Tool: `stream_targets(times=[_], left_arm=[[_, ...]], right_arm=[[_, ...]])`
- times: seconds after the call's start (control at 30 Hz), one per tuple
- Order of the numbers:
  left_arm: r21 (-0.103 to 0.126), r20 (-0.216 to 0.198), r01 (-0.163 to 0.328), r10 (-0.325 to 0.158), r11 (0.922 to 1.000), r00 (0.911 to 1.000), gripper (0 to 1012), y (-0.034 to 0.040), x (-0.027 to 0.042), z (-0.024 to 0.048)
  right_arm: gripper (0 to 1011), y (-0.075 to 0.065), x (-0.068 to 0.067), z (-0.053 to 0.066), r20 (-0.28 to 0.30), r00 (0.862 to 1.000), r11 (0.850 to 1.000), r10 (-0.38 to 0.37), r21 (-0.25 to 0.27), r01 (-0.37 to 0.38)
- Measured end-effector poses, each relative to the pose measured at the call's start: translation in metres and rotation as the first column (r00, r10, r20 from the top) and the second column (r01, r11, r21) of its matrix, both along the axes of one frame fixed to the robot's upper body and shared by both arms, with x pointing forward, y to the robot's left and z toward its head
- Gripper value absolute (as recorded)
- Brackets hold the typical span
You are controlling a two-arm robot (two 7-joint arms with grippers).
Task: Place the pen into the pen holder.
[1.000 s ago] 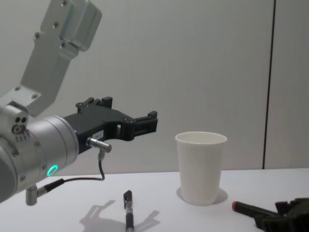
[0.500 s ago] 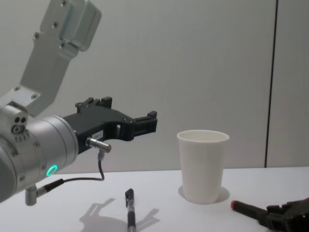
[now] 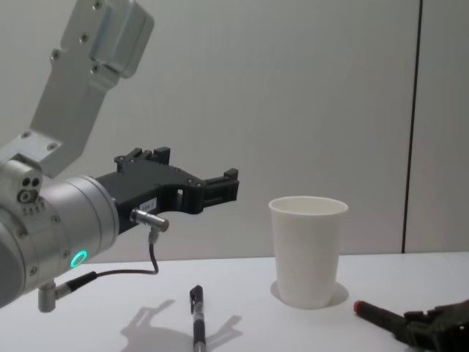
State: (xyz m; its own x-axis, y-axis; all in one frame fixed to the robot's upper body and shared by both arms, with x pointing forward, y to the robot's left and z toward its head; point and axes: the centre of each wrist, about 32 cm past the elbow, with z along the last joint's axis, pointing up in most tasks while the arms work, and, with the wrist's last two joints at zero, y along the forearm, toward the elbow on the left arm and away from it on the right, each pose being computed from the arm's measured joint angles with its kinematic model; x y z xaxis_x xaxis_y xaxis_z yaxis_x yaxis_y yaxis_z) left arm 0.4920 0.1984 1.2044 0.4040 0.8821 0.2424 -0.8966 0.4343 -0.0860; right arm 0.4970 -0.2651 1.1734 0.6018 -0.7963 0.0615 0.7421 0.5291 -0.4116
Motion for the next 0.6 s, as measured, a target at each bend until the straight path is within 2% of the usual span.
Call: stream_targets(times=[0.33,0.47,0.6], left_arm=[[0.0,0.0,0.0,0.0,1.0,1.0,1001,0.0,0.0,0.0],[0.0,0.0,0.0,0.0,1.0,1.0,1001,0.0,0.0,0.0],[0.0,0.0,0.0,0.0,1.0,1.0,1001,0.0,0.0,0.0]], right_arm=[[185,-0.003,-0.004,0.003,0.055,0.997,0.994,0.052,0.089,-0.056],[185,-0.005,-0.007,0.006,0.083,0.994,0.988,0.074,0.132,-0.085],[185,-0.008,-0.01,0.009,0.126,0.987,0.973,0.102,0.193,-0.126]])
